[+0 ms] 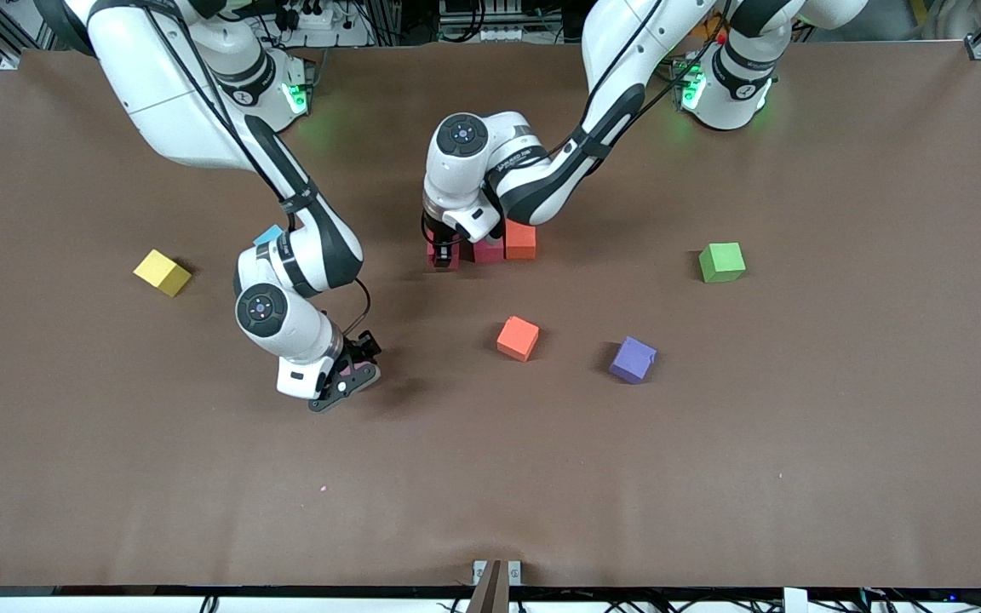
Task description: Form number 2 with 11 blocks
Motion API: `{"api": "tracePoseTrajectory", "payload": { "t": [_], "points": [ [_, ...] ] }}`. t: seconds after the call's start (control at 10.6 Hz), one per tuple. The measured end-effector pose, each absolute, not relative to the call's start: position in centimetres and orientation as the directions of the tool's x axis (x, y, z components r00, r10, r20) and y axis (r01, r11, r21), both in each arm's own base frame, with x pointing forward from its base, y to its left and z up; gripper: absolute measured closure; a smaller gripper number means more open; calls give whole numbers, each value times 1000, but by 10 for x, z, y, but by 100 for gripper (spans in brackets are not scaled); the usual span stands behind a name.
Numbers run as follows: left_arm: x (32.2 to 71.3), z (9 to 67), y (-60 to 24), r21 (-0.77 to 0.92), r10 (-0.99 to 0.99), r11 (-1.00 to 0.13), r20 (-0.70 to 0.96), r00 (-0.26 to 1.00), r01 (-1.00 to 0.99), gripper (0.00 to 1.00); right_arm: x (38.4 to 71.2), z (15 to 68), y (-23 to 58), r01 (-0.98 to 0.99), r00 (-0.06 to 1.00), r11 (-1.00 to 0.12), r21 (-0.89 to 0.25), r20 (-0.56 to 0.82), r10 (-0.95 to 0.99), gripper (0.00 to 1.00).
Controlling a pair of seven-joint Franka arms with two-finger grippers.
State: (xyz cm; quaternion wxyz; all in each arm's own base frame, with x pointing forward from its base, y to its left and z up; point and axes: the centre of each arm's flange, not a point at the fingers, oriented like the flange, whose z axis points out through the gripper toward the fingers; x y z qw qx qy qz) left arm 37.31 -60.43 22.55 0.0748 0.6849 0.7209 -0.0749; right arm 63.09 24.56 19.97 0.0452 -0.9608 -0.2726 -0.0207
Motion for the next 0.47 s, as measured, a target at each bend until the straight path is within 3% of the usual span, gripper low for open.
{"api": "tracePoseTrajectory", "payload": {
  "t": [0.47],
  "points": [
    [361, 208, -597, -27, 983, 43, -176, -47, 999, 44, 642, 237, 250, 530, 847, -843, -90, 10, 531, 37]
  ]
}}
